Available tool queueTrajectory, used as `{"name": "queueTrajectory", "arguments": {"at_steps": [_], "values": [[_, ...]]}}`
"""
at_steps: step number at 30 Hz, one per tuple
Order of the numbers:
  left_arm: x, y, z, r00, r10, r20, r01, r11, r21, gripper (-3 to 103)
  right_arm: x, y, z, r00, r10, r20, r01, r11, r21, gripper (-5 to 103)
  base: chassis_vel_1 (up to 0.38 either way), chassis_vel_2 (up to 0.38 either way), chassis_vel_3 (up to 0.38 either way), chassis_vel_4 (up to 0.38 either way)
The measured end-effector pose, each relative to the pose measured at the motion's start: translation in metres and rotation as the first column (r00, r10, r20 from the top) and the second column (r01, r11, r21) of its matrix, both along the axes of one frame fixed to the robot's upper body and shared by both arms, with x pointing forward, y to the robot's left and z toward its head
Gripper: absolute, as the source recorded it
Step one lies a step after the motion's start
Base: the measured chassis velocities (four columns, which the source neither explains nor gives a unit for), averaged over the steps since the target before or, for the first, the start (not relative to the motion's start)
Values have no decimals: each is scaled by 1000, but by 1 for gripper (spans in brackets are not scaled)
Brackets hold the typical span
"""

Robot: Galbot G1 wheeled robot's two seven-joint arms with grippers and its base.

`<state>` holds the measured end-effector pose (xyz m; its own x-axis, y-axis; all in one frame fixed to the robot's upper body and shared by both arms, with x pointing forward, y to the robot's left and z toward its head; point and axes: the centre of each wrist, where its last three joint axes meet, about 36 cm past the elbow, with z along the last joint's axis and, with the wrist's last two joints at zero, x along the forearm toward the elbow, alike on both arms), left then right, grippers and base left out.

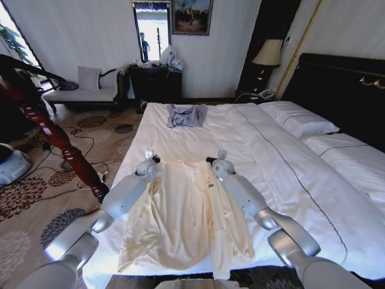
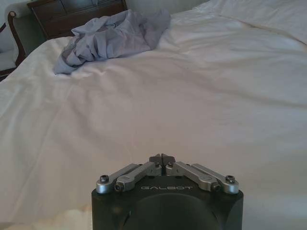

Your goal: Pick up the clothes from the bed and hang them on the clothes hanger.

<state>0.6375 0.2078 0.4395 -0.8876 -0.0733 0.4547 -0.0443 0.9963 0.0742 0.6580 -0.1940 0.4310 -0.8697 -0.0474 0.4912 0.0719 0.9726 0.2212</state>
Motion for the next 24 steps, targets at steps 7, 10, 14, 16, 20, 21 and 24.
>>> {"name": "queueTrajectory", "arguments": {"at_steps": [7, 10, 14, 16, 20, 21, 24], "values": [[-23, 12, 14, 999, -30, 31, 30, 1000, -6, 31, -19, -11, 0, 999, 39, 19, -39, 999, -4, 12, 0, 0, 0, 0], [-46, 19, 20, 998, -60, 34, 59, 998, 14, 42, -37, -26, 3, 998, 57, 21, -57, 998, -24, 23, 0, 0, 0, 0], [-95, 53, 17, 999, -45, 10, 44, 997, 62, 64, -81, -57, 16, 995, 92, 30, -90, 994, -56, 44, 0, 0, 0, 0], [-108, 66, 16, 1000, -27, -9, 27, 996, 87, 74, -93, -63, 23, 994, 103, 34, -101, 993, -57, 55, 0, 0, 0, 0], [-126, 82, 15, 999, -15, -31, 18, 991, 130, 85, -112, -67, 31, 993, 115, 38, -112, 991, -72, 66, 0, 0, 0, 0], [-133, 87, 15, 999, -15, -33, 20, 990, 139, 90, -119, -67, 34, 992, 119, 46, -115, 990, -76, 71, 0, 0, 0, 0], [-153, 92, 24, 999, -33, -4, 33, 988, 149, 98, -142, -72, 42, 989, 127, 81, -119, 988, -95, 82, 0, 0, 0, 0]]}}
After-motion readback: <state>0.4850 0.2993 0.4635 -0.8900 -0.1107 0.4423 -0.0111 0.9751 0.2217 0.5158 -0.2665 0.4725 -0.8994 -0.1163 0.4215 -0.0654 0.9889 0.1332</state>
